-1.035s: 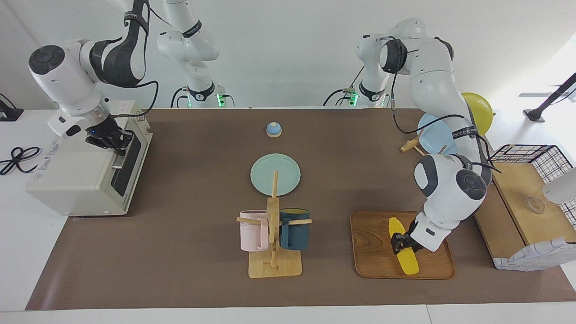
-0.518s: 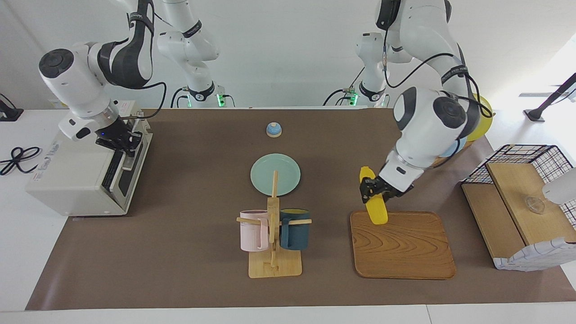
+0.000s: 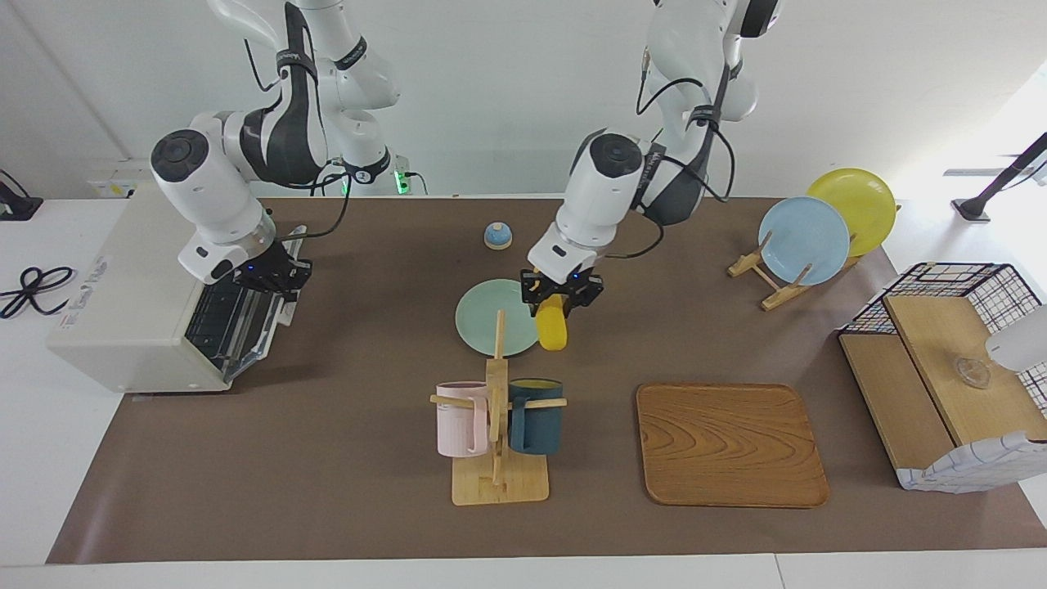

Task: Put corn in oven
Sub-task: 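Carry the corn to the green plate while the right gripper reaches the oven, then lower the corn onto the plate while the right gripper pulls the oven door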

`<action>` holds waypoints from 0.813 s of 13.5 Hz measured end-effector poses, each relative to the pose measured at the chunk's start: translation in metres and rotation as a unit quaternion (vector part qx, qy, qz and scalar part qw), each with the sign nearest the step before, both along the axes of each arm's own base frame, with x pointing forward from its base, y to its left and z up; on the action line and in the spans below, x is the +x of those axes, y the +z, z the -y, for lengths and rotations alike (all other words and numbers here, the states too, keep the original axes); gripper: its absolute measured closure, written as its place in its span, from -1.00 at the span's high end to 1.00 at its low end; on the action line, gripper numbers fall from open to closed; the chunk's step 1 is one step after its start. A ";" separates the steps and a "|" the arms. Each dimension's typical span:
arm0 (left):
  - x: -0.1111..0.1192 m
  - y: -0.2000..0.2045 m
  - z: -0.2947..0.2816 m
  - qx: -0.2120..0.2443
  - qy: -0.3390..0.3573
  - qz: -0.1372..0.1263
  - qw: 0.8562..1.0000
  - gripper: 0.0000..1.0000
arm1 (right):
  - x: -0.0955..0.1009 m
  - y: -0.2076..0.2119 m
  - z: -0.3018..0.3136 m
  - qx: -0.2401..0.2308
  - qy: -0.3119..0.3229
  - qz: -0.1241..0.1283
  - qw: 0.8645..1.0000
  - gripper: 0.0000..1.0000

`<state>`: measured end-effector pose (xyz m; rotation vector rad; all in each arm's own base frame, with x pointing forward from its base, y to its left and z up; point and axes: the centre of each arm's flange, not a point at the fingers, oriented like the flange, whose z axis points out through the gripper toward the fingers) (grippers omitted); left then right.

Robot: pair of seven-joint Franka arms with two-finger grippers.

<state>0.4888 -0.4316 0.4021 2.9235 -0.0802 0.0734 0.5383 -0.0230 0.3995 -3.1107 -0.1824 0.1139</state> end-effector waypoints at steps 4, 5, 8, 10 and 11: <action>-0.029 -0.046 0.033 0.000 -0.013 0.004 1.000 0.14 | -0.001 -0.024 -0.013 0.001 0.006 0.011 1.000 -0.98; -0.028 -0.056 0.035 0.001 -0.013 0.005 1.000 0.14 | -0.003 -0.029 -0.015 0.002 0.007 0.016 1.000 -0.98; -0.030 -0.075 0.040 0.005 -0.016 0.002 1.000 0.14 | -0.006 -0.047 -0.021 0.003 0.011 0.026 1.000 -0.98; -0.032 -0.076 0.043 0.004 -0.018 0.004 1.000 0.14 | -0.006 -0.056 -0.023 0.002 0.013 0.025 1.000 -0.98; -0.031 -0.076 0.042 0.004 -0.017 0.004 1.000 0.15 | -0.006 -0.060 -0.024 0.002 0.014 0.023 1.000 -0.98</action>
